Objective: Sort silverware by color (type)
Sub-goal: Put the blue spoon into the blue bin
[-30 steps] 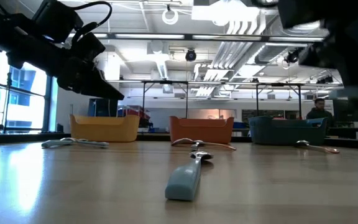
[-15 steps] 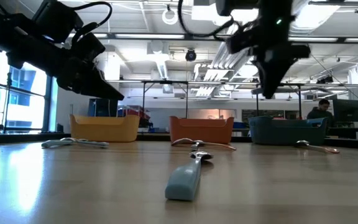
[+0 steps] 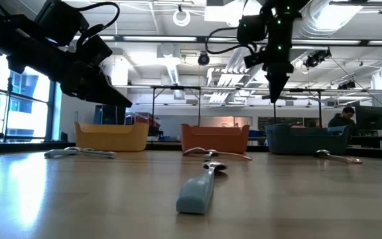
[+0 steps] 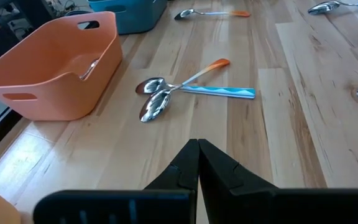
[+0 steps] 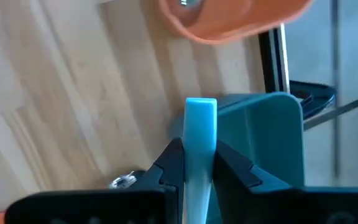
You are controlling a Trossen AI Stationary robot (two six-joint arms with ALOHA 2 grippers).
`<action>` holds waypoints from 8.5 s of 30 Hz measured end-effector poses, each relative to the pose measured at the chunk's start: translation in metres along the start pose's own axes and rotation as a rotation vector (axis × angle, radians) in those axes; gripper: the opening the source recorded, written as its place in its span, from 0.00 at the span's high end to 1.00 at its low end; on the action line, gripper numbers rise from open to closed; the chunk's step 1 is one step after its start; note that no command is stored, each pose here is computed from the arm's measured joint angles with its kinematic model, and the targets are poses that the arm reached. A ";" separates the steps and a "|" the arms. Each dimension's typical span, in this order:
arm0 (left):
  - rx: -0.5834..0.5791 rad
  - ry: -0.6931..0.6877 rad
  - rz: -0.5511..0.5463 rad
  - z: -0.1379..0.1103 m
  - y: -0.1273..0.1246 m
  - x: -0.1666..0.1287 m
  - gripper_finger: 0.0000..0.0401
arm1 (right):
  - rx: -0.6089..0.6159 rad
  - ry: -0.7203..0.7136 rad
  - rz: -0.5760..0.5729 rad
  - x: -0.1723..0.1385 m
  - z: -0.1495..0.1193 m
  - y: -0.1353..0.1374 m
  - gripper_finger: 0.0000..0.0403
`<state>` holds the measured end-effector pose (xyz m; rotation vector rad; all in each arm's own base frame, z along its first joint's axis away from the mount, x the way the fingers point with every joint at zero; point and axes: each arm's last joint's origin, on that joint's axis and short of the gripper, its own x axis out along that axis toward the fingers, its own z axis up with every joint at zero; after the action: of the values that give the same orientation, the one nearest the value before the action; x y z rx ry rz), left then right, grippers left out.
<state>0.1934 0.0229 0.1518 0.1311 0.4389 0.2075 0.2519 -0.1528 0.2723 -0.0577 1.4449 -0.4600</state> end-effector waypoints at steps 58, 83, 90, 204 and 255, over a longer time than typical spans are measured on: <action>-0.041 0.034 0.015 -0.003 0.000 0.000 1.00 | 0.263 -0.115 0.058 0.107 -0.080 -0.083 0.74; 0.154 0.466 -0.261 0.025 -0.041 -0.018 1.00 | 0.080 -0.716 0.041 -0.023 -0.055 -0.027 1.00; 0.183 0.544 -0.269 0.023 -0.069 -0.037 1.00 | -0.013 -0.844 0.075 -0.034 -0.034 -0.001 1.00; 0.016 0.976 -0.399 -0.022 -0.207 -0.078 0.96 | -0.160 -1.302 0.144 0.032 -0.055 0.091 1.00; 0.018 -0.589 -0.121 0.100 0.015 0.038 0.99 | 0.015 -1.446 0.175 0.030 -0.022 0.142 0.61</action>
<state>0.2673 0.0383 0.2286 0.1750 -0.1379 0.0394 0.2701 -0.0285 0.1964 -0.2007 0.0199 -0.1701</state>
